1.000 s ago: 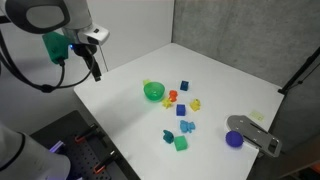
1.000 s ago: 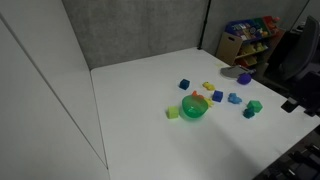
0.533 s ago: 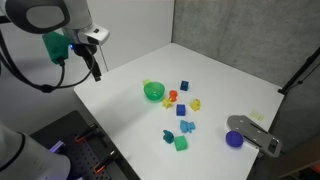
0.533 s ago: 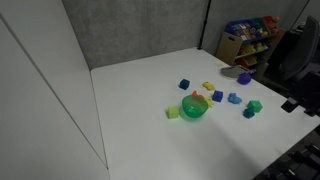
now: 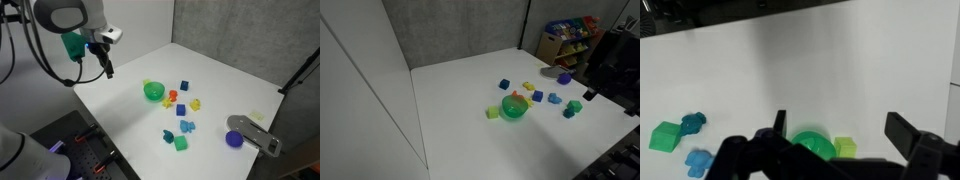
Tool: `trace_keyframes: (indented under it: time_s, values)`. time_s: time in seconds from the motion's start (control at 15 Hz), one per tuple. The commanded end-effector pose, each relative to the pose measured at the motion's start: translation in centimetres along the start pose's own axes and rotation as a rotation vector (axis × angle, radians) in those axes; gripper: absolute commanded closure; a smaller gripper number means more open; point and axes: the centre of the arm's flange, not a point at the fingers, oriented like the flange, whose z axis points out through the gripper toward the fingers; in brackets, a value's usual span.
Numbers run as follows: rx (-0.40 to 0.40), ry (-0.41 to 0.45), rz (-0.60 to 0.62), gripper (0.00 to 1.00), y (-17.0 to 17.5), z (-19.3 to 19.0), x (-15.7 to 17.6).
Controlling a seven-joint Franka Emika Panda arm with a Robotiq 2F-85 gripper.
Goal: Pick up the blue horse shaped toy from the table and put it in the green bowl
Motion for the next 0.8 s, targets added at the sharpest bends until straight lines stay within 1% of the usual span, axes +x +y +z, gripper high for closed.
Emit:
trace_keyframes:
  time_s: [0.0,0.2,0.33,0.53,0.73]
  values:
    - [-0.021,-0.003,0.017,0.0,-0.8,0.9,6.2]
    - [-0.044,-0.018,0.04,0.0,-0.3,2.4,10.1]
    - [-0.062,-0.047,0.056,0.0,0.6,3.5,12.4]
    - [-0.093,-0.091,0.097,0.0,3.2,5.9,15.5]
    - [-0.123,-0.119,0.164,0.0,6.4,8.7,17.5]
